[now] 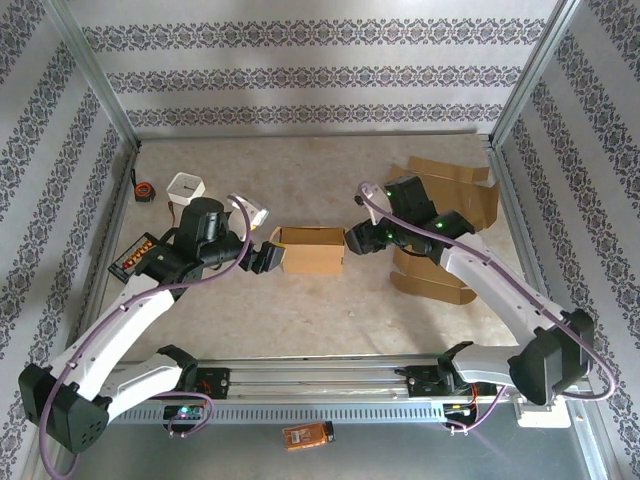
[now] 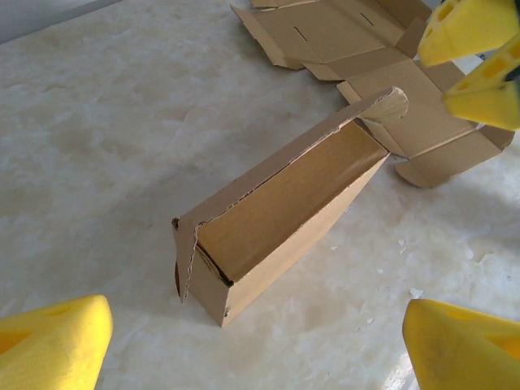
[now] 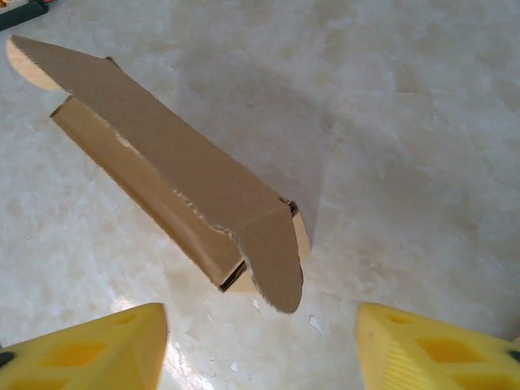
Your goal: Fold the paper box
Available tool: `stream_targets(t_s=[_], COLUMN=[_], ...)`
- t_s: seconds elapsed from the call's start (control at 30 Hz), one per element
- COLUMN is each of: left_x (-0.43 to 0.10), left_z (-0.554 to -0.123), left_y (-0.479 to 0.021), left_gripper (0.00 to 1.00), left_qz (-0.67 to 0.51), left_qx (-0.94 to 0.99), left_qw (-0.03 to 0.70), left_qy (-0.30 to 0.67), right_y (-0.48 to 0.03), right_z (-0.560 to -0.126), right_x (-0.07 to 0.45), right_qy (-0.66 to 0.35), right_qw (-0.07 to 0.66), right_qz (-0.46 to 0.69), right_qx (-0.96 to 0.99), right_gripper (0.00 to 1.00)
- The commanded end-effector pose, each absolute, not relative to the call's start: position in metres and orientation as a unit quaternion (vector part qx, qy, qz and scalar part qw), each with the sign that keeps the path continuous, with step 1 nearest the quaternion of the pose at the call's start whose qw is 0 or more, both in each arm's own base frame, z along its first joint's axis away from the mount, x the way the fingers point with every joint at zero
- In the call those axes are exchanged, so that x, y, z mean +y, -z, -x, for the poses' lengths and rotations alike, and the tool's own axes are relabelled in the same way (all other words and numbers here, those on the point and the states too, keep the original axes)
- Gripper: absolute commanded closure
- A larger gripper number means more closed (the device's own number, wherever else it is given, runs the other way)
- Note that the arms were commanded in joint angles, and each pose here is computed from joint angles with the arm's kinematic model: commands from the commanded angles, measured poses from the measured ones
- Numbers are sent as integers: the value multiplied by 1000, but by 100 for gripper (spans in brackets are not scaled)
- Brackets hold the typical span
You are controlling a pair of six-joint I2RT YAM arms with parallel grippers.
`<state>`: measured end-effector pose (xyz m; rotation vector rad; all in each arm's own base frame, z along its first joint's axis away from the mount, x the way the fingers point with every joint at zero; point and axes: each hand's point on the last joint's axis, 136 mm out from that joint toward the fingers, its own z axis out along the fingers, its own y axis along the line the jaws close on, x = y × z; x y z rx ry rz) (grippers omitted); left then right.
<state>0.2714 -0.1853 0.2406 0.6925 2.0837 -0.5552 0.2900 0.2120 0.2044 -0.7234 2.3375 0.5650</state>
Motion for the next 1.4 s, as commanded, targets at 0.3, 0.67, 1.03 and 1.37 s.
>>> stream_targets(t_s=[0.3, 0.67, 1.03, 1.37], left_x=[-182, -176, -189, -195], left_z=[-281, -289, -300, -289], left_y=[-265, -251, -227, -207], left_gripper=[5, 5, 16, 30], left_qz=[-233, -215, -227, -233], left_qx=[835, 858, 898, 908], left_qw=[448, 423, 314, 261], left_qy=[220, 197, 206, 230], right_y=[-195, -195, -198, -195], right_z=[-302, -304, -303, -304], right_x=[224, 227, 227, 227], right_qy=[-194, -182, -188, -187], right_qw=[315, 314, 313, 307], right_qz=[309, 321, 325, 324], right_qx=[876, 875, 872, 875], right_gripper=[58, 84, 92, 91])
